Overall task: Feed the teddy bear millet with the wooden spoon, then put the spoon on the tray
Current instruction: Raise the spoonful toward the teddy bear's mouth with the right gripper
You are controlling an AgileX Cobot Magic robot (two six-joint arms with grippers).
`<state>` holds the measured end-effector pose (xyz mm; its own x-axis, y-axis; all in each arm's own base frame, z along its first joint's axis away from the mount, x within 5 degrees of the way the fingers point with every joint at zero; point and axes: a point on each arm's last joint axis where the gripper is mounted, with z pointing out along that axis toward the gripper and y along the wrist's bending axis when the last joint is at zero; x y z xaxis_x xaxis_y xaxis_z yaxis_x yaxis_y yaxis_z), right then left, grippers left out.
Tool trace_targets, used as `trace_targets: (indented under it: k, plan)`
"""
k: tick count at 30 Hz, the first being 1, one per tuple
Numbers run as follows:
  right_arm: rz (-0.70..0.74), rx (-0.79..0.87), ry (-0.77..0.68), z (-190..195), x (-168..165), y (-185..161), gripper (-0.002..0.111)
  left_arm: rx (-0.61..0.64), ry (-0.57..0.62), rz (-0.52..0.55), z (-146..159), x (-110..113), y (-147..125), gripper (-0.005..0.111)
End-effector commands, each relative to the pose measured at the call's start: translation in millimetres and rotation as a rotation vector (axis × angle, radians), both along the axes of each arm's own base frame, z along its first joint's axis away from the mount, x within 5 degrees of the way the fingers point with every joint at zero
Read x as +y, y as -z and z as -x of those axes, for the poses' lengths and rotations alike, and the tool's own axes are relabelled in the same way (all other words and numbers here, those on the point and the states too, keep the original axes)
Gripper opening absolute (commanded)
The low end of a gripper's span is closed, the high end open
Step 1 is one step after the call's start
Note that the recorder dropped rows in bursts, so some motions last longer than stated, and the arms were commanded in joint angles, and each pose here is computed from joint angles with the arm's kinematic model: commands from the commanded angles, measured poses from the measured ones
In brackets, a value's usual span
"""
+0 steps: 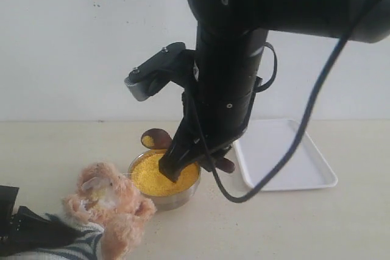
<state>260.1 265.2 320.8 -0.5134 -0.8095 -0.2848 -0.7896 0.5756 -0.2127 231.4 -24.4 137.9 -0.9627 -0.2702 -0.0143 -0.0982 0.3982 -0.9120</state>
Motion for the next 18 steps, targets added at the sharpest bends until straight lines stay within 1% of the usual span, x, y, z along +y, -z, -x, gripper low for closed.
trace_targets:
  k: [1,7,11,15,18]
  plan:
    - [-0.026,0.03,-0.017,17,-13,-7,0.0,-0.018,-0.029,0.05,-2,-1,-5,0.004]
    - [0.002,0.066,-0.015,22,-17,5,0.0,-0.042,-0.032,0.048,-3,-1,-5,0.004]
    - [-0.017,0.123,-0.026,27,-15,12,0.0,-0.047,-0.034,0.049,-4,-1,-6,0.004]
    - [-0.064,0.085,-0.09,39,2,10,0.0,-0.047,-0.036,0.05,-4,-1,-6,0.004]
    - [-0.093,0.045,-0.164,54,20,9,0.0,-0.047,-0.038,0.05,-4,-1,-6,0.004]
